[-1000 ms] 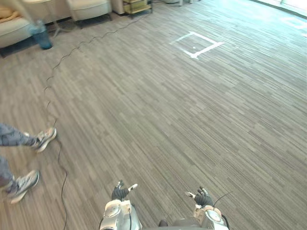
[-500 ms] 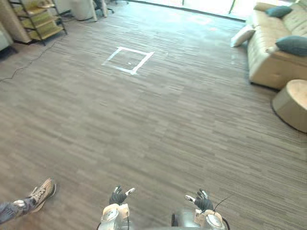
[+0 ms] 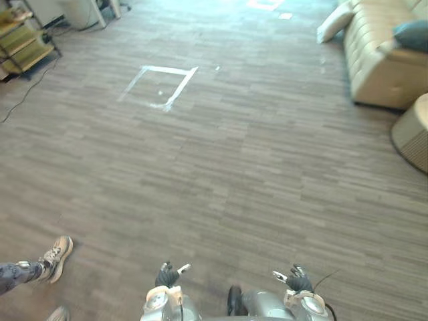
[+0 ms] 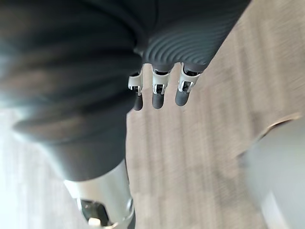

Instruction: Pick up cushions and gather them together orderly.

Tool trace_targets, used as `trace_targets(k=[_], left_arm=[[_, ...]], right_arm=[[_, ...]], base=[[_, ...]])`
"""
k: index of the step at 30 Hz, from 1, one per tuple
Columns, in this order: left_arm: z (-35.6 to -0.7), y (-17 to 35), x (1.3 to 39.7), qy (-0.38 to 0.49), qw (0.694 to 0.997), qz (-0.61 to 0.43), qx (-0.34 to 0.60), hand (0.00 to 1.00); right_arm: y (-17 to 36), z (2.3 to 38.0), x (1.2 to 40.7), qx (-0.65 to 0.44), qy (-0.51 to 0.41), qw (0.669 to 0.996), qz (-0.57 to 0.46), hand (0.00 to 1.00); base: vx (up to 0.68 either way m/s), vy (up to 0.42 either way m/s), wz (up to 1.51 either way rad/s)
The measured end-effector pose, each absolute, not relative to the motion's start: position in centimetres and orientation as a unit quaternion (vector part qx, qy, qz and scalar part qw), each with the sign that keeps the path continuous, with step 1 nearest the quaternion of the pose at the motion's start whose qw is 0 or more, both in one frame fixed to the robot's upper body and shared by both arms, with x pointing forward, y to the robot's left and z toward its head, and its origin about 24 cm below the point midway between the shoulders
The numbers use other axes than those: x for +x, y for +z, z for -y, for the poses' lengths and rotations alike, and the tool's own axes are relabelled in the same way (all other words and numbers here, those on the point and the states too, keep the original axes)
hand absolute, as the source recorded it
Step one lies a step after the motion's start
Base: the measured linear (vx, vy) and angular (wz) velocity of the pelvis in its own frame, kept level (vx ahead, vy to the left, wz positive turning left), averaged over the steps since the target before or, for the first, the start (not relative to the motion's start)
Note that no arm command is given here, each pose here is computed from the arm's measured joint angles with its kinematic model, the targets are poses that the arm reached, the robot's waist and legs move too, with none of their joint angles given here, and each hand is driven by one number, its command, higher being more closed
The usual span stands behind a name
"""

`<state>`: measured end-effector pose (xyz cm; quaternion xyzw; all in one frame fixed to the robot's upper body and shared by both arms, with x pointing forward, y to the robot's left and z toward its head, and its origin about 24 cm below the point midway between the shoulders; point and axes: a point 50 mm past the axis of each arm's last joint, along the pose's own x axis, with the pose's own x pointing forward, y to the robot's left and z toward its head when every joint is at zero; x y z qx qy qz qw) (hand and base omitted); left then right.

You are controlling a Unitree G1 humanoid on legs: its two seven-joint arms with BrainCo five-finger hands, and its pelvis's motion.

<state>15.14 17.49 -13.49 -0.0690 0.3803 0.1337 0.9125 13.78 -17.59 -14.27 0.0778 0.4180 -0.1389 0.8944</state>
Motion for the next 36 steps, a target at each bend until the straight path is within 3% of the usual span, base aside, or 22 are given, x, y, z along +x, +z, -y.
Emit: trace_targets(k=[11,18,24,30,36], left_arm=[[-18.4,-13.2,14.9,0.137,0.917,-0.37,-0.058,0.0],[-15.8,-14.3,14.3,0.09,0.905,-0.411,-0.059,0.0],[-14.4,-15.0,13.4,0.068,0.893,-0.442,-0.059,0.0],[-16.5,-14.9,12.7,0.128,0.891,-0.428,-0.078,0.0],[-18.3,-14.2,12.1,0.161,0.9,-0.399,-0.075,0.0]], right_arm=[[-15.1,16.2,11.9,0.095,-0.141,0.878,-0.447,0.0],[-14.0,17.4,12.9,0.089,-0.148,0.9,-0.4,0.0],[-14.2,19.8,12.4,0.074,-0.175,0.892,-0.409,0.0],[-13.6,20.6,13.6,0.055,-0.166,0.901,-0.398,0.0],[-14.2,18.3,13.2,0.067,-0.141,0.895,-0.418,0.0]], base=[[0.71,0.238,-0.49],[0.6,0.16,-0.18],[0.71,-0.082,0.5],[0.67,-0.214,-0.1],[0.65,-0.035,-0.45]])
